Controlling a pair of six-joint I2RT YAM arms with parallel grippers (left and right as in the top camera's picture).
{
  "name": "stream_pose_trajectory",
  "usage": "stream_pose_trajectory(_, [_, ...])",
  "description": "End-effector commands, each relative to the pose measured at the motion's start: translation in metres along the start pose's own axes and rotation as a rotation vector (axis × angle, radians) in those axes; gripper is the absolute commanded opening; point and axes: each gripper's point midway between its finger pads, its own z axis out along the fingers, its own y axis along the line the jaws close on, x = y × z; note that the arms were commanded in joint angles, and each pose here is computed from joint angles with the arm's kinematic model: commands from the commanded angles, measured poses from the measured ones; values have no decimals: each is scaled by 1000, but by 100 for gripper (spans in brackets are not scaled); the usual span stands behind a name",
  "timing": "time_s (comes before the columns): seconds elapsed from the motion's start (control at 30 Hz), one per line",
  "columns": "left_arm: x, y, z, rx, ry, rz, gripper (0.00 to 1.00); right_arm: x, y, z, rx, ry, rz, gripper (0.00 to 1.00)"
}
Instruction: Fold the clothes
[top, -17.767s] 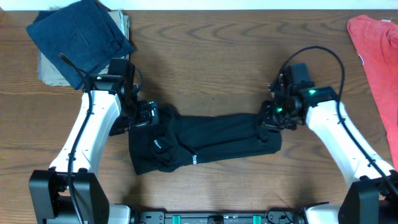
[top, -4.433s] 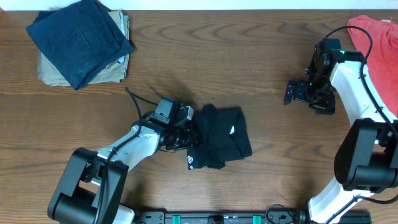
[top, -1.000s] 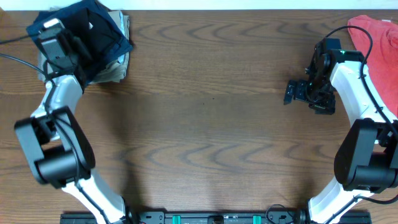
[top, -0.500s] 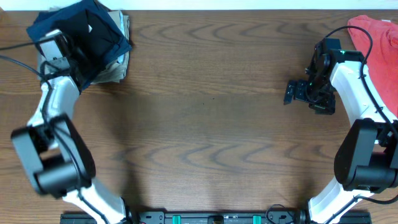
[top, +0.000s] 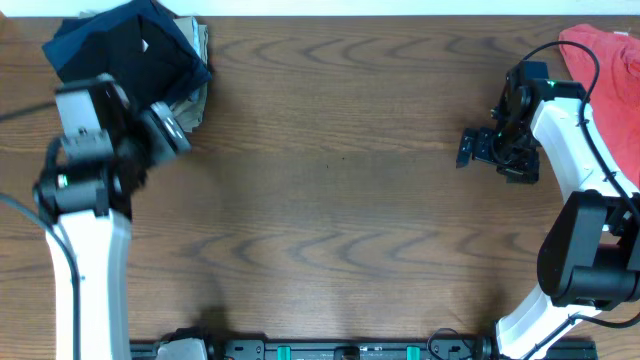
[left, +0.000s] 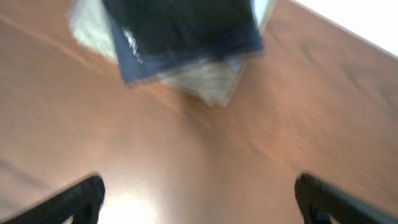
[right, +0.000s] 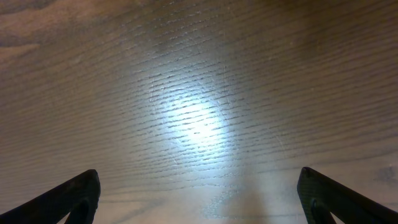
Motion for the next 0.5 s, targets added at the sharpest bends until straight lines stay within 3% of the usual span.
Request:
stream_pose_trajectory(0.0, [50,-37,-16,185,112,31,98,-4,1,-7,0,-27,12,99])
stream_pose_trajectory(0.23, [156,-68,-33,361,253,159,98,-4,1,-7,0,-27,12,99])
stream_pose_trajectory(0.47, [209,-56,-33,346,386,232,98,-4,1,-7,-1,-27,12,99])
